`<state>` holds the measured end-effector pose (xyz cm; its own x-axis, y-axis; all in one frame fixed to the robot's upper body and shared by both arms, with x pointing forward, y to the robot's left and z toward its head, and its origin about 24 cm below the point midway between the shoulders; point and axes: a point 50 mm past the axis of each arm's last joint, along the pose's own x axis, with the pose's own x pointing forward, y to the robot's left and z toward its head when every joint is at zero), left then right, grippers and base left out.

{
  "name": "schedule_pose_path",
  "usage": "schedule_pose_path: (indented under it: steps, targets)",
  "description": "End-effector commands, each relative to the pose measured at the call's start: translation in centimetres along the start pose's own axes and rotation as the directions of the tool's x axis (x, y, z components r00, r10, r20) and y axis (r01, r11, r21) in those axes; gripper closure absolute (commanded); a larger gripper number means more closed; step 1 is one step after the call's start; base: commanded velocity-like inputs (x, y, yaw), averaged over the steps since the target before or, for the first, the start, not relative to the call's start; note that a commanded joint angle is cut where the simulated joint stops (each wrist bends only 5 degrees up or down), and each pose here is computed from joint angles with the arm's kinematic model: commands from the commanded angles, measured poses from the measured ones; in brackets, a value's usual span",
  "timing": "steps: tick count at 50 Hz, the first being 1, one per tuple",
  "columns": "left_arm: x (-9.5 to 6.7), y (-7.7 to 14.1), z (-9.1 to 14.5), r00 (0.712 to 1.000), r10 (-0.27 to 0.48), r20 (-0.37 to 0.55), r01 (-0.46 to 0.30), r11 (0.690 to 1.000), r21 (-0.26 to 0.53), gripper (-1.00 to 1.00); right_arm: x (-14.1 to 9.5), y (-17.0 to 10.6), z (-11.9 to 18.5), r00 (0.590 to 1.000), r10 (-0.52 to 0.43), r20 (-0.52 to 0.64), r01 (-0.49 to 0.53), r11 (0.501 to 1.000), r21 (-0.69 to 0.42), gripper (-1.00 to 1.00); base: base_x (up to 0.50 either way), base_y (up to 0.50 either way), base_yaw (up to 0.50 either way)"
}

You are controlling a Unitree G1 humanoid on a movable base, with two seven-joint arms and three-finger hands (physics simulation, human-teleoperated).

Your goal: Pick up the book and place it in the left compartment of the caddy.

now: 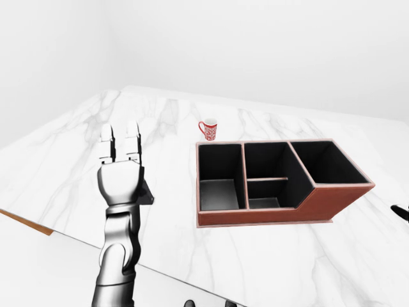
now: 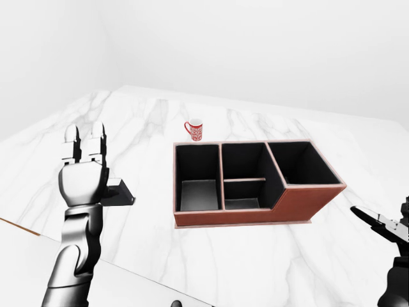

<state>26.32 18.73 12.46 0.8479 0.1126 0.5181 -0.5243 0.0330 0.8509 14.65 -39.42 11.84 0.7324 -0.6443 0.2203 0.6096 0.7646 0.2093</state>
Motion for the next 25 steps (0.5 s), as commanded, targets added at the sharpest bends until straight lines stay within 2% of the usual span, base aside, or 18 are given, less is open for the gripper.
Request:
schedule_pose_path:
  steps: [1,11,15,20,25]
  targets:
    - [0.1,-1.4,-0.6,0.996,-0.086,-0.012,0.086,0.996,0.011,-1.00,-0.1,0.2,-0.2,1.000,0.023,-0.005,-0.023,1.000,0.001,-1.00,0.00,0.00,0.00]
    - [0.7,-2.9,-1.1,0.990,-0.136,-0.027,0.136,0.991,-0.006,-1.00,0.1,0.3,-0.1,1.000,0.028,-0.005,-0.028,1.000,-0.005,-1.00,0.00,0.00,0.00]
    - [0.5,-3.9,-1.3,0.982,-0.186,-0.031,0.186,0.983,-0.004,-1.00,0.1,0.3,-0.1,1.000,0.028,-0.006,-0.028,1.000,-0.005,-1.00,0.00,0.00,0.00]
    - [0.2,-4.4,-1.7,0.979,-0.197,-0.043,0.197,0.980,-0.006,-1.00,0.0,0.3,0.0,0.999,0.033,-0.002,-0.033,0.999,-0.008,-1.00,0.00,0.00,0.00]
    - [0.1,-5.6,-2.7,0.965,-0.250,-0.072,0.251,0.968,-0.004,-1.00,0.0,0.3,0.1,0.999,0.036,0.001,-0.036,0.999,-0.013,-1.00,0.00,0.00,0.00]
